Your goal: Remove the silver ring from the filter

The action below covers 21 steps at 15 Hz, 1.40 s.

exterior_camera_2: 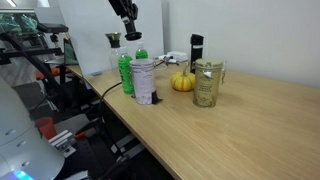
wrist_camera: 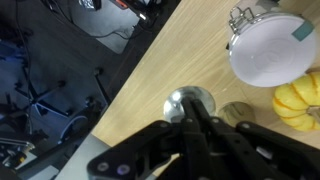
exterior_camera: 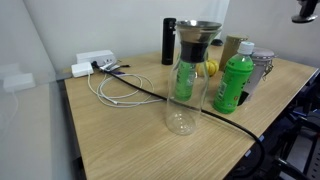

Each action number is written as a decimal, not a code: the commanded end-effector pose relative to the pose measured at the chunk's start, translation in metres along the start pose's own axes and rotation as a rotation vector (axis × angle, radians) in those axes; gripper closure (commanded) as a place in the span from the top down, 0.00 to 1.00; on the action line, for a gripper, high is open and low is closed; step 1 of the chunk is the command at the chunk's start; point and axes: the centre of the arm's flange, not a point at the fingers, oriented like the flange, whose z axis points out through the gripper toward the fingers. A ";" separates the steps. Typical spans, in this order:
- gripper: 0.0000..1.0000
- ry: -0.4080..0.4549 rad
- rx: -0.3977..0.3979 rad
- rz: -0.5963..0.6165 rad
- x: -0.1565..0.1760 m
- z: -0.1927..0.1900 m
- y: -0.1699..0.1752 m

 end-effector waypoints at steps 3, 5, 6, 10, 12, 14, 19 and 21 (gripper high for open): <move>0.01 -0.124 -0.065 0.289 -0.006 0.063 0.033; 0.01 -0.169 -0.105 0.339 -0.014 0.086 0.038; 0.01 -0.186 -0.122 0.351 -0.016 0.096 0.039; 0.06 -0.201 -0.165 0.335 -0.020 0.105 0.039; 0.06 -0.205 -0.164 0.339 -0.020 0.105 0.039; 0.06 -0.205 -0.164 0.340 -0.020 0.105 0.039; 0.01 -0.250 -0.145 0.435 -0.005 0.120 0.028; 0.01 -0.256 -0.144 0.481 0.006 0.135 0.021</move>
